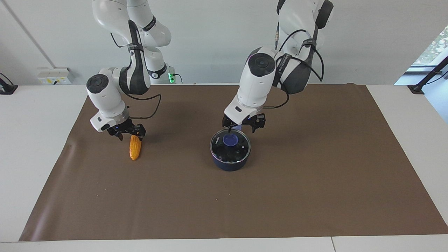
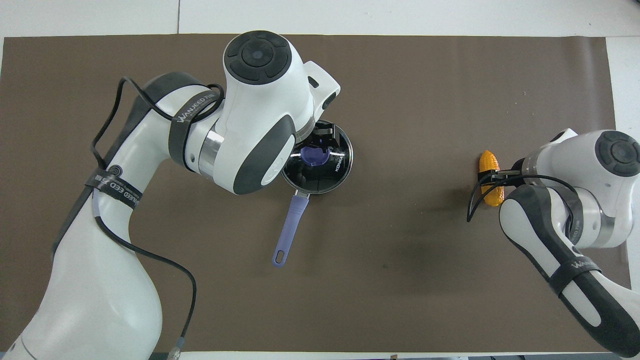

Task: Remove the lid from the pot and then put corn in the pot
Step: 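Reach the left gripper to the pot lid while the right gripper grasps the corn, then grasp the lid knob with the left gripper while the right gripper lifts the corn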

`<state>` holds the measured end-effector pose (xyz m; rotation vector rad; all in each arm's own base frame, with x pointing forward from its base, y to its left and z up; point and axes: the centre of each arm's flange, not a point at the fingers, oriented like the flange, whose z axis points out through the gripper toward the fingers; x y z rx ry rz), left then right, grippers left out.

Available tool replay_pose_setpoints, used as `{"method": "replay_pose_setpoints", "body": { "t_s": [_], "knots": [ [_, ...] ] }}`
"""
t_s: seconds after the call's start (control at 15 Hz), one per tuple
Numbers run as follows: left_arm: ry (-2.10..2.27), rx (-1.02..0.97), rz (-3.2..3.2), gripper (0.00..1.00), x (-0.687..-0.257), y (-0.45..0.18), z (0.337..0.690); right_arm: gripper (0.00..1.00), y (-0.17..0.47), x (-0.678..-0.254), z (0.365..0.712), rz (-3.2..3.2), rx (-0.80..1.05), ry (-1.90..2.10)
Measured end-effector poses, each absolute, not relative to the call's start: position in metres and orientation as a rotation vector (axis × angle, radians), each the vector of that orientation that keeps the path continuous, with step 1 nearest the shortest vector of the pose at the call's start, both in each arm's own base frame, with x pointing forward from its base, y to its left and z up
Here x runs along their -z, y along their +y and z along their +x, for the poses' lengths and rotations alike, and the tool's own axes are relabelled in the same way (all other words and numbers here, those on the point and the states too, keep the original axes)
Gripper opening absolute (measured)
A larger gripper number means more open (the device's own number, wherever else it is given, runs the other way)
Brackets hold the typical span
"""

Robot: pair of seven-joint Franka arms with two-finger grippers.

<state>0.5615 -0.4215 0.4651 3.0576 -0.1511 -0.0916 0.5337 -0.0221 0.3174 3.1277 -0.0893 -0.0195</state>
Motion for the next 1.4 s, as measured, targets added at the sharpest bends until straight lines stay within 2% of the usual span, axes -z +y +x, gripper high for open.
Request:
{"method": "replay_pose_setpoints", "body": {
  "t_s": [0.2,0.27,0.47,0.53,0.8,1.2,1.4],
  "knots": [
    [-0.175,0.105,3.067,1.00,-0.450,-0.432,0.558,0.85,-0.021,-0.306,0.533,3.129,0.047,-0.057],
    [-0.183,0.104,3.070,1.00,-0.445,-0.436,0.558,0.76,-0.020,-0.303,0.533,3.129,0.056,-0.020],
    [-0.182,0.096,3.073,1.00,-0.435,-0.438,0.561,0.43,-0.020,-0.299,0.533,3.130,0.064,0.030],
    [-0.181,0.097,3.074,1.00,-0.431,-0.438,0.563,0.40,-0.019,-0.300,0.533,3.130,0.070,0.035],
    [-0.179,0.098,3.077,1.00,-0.417,-0.441,0.565,0.40,-0.006,-0.319,0.543,3.127,0.145,0.074],
    [-0.155,0.089,3.075,1.00,-0.413,-0.443,0.566,0.40,0.029,-0.404,0.575,3.120,0.191,0.167],
    [-0.145,0.086,3.074,0.96,-0.413,-0.443,0.567,0.40,0.051,-0.426,0.579,3.121,0.192,0.202]
  ]
}}
